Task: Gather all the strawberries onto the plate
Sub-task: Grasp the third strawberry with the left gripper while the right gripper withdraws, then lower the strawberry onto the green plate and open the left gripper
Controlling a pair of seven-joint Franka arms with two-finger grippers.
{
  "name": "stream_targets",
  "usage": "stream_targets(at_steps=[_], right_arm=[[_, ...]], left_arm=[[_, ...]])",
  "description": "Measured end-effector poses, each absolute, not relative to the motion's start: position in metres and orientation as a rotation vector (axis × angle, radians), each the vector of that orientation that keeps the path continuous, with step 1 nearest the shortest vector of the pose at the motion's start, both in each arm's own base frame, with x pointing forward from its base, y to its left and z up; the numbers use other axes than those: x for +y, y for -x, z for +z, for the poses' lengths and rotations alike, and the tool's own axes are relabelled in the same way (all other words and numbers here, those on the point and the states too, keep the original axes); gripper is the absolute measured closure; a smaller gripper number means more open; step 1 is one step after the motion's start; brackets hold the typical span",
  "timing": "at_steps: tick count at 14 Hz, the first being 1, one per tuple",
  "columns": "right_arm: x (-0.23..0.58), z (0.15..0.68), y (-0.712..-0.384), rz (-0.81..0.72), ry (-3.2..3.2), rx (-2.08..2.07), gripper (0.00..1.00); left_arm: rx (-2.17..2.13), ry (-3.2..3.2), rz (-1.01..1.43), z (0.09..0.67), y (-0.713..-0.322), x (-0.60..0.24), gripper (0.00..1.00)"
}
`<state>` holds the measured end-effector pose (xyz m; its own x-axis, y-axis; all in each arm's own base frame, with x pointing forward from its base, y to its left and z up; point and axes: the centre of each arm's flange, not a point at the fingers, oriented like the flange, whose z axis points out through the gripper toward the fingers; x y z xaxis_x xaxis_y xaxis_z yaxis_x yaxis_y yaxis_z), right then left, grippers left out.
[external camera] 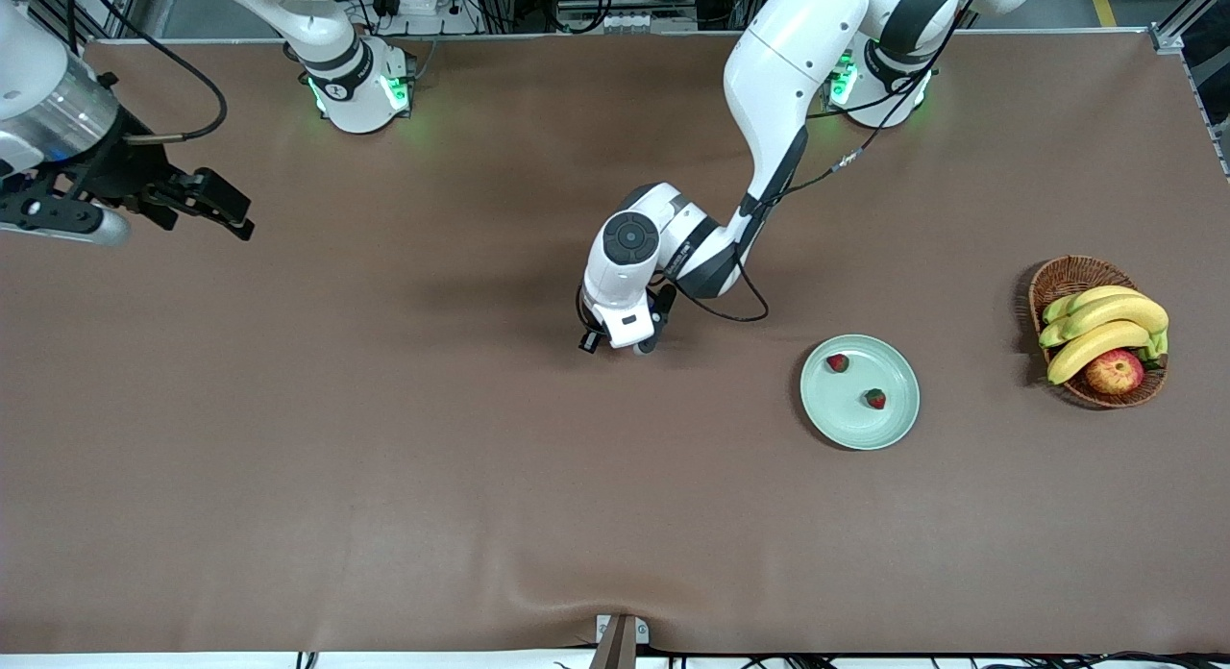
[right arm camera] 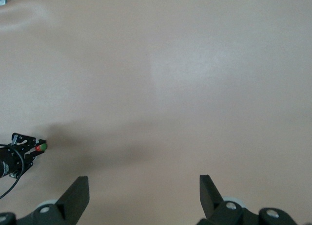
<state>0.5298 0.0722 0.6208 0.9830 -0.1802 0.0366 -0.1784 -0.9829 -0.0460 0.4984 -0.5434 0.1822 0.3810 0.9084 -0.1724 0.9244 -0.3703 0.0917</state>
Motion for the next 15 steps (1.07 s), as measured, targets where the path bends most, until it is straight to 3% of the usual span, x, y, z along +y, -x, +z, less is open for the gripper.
stream_targets(at_steps=[7, 11, 15], right_arm=[[0.062, 0.636, -0.549, -0.141, 3.071, 0.289, 0.0], [0.053, 0.645, -0.558, -0.17, 3.064, 0.299, 0.0], [0.051, 0.644, -0.561, -0.163, 3.063, 0.304, 0.0]], left_arm=[[1.729, -2.387, 0.021, 0.255, -0.576, -0.475, 0.68], [1.671, -2.54, 0.103, 0.273, -0.616, -0.383, 0.68], [1.562, -2.684, 0.084, 0.272, -0.627, -0.274, 0.68]])
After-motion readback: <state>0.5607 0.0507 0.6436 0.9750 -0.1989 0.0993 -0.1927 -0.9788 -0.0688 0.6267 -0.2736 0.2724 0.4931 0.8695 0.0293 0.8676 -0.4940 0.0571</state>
